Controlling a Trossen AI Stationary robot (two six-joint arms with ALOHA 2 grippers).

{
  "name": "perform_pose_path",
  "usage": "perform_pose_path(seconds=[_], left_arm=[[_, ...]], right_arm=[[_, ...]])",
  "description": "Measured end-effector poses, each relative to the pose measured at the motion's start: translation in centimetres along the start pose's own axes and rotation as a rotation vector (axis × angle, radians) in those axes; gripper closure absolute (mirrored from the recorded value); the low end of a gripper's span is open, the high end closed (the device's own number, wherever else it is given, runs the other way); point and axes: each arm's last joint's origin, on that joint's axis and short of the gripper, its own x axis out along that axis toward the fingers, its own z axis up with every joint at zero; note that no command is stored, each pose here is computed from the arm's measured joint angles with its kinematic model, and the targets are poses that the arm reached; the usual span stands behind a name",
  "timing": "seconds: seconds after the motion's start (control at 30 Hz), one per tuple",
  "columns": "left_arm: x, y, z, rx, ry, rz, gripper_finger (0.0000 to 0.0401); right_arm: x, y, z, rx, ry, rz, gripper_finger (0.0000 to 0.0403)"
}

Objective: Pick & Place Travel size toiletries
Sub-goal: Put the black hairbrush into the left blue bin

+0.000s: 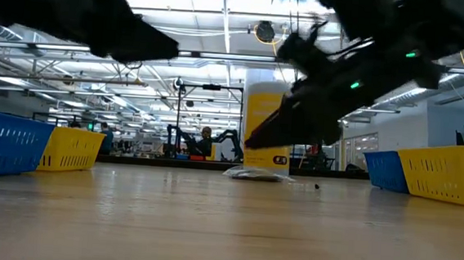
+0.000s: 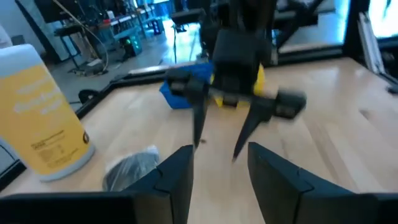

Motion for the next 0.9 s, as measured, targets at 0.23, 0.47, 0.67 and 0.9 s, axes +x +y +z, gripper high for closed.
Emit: perform_pose_path(seconds=[0.23, 0.47, 0.67, 0.9], left_arm=[[3.4, 2.2, -2.1, -0.124, 0.067, 0.089, 0.0254], [5.2, 2.1, -3.9, -0.148, 0.144, 0.117, 0.0254], [6.4, 1.4, -4.1, -0.147, 0.153, 0.065, 0.0254], [6.6, 1.0, -3.9, -0.134, 0.155, 0.014, 0.0254]], right_arm=[[2.7, -4.4, -0.8, -0.091, 0.246, -0.121, 0.0179], [3.8, -7.8, -1.5, -0.175, 0.310, -0.046, 0.0179], [4.2, -9.7, -2.0, -0.164, 0.328, 0.017, 0.0191], [4.3, -11.6, -2.9, -0.098, 0.363, 0.028, 0.0285]])
